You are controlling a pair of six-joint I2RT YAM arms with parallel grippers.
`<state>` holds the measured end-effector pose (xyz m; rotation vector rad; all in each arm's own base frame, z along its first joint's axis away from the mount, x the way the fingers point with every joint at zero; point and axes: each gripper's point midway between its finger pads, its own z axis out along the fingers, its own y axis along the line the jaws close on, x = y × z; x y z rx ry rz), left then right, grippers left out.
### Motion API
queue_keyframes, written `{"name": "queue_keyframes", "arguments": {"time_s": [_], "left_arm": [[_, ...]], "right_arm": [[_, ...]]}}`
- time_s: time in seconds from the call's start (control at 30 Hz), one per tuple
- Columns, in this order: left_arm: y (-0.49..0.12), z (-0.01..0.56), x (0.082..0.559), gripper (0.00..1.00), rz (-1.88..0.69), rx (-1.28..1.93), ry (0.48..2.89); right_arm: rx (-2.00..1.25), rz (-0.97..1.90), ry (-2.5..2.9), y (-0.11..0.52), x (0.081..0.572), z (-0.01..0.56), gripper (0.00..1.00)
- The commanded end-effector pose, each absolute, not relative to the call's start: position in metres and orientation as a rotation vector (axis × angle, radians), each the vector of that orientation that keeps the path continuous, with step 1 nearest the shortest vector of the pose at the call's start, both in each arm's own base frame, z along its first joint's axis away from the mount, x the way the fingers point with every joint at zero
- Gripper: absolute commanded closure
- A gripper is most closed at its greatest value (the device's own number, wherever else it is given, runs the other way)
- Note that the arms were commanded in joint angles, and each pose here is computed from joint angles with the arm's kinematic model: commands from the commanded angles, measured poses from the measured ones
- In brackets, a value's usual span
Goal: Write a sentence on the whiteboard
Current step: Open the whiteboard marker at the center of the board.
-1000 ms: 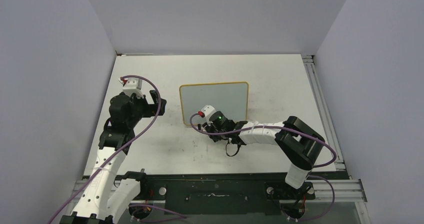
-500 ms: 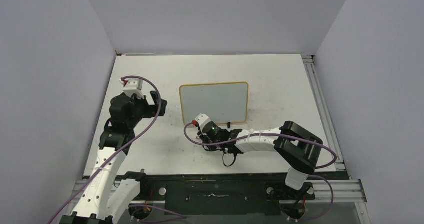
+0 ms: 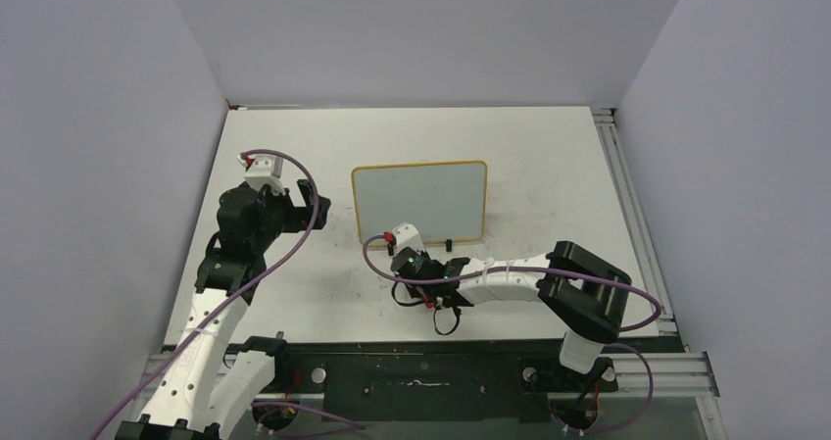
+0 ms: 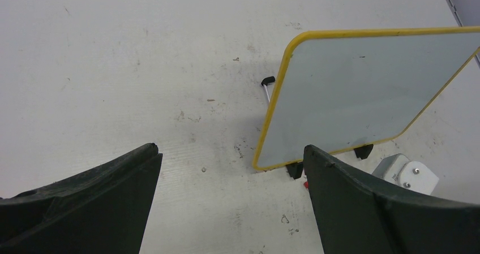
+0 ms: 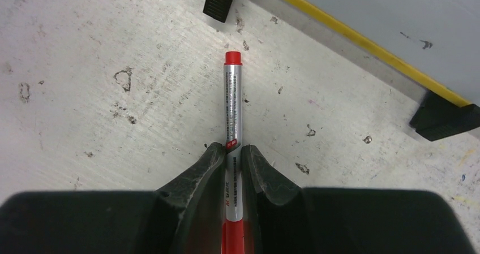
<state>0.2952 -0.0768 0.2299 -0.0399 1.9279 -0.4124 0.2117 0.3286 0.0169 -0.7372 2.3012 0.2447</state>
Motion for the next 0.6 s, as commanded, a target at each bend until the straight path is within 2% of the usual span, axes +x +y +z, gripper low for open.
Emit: {"name": "queue_keyframes", "arguments": {"time_s": [0.0, 0.17, 0.37, 0.57], "left_arm": [[-0.082, 0.245, 0.299, 0.04, -0.434, -0.018, 1.871], [-0.083, 0.244, 0.298, 0.04, -0.436, -0.015, 1.875], [-0.085, 0.243, 0.296, 0.04, -0.431, -0.008, 1.88], [-0.083, 0.236, 0.287, 0.04, -0.418, -0.006, 1.897]], "right_arm": [[-0.574, 0.202, 2.324, 0.319, 0.211, 0.031, 0.92], [-0.545, 0.157, 2.329, 0.318, 0.211, 0.034, 0.71], [-0.591, 0.131, 2.333, 0.323, 0.213, 0.031, 0.62], [-0.66, 0.175, 2.328, 0.339, 0.214, 0.029, 0.61]]}}
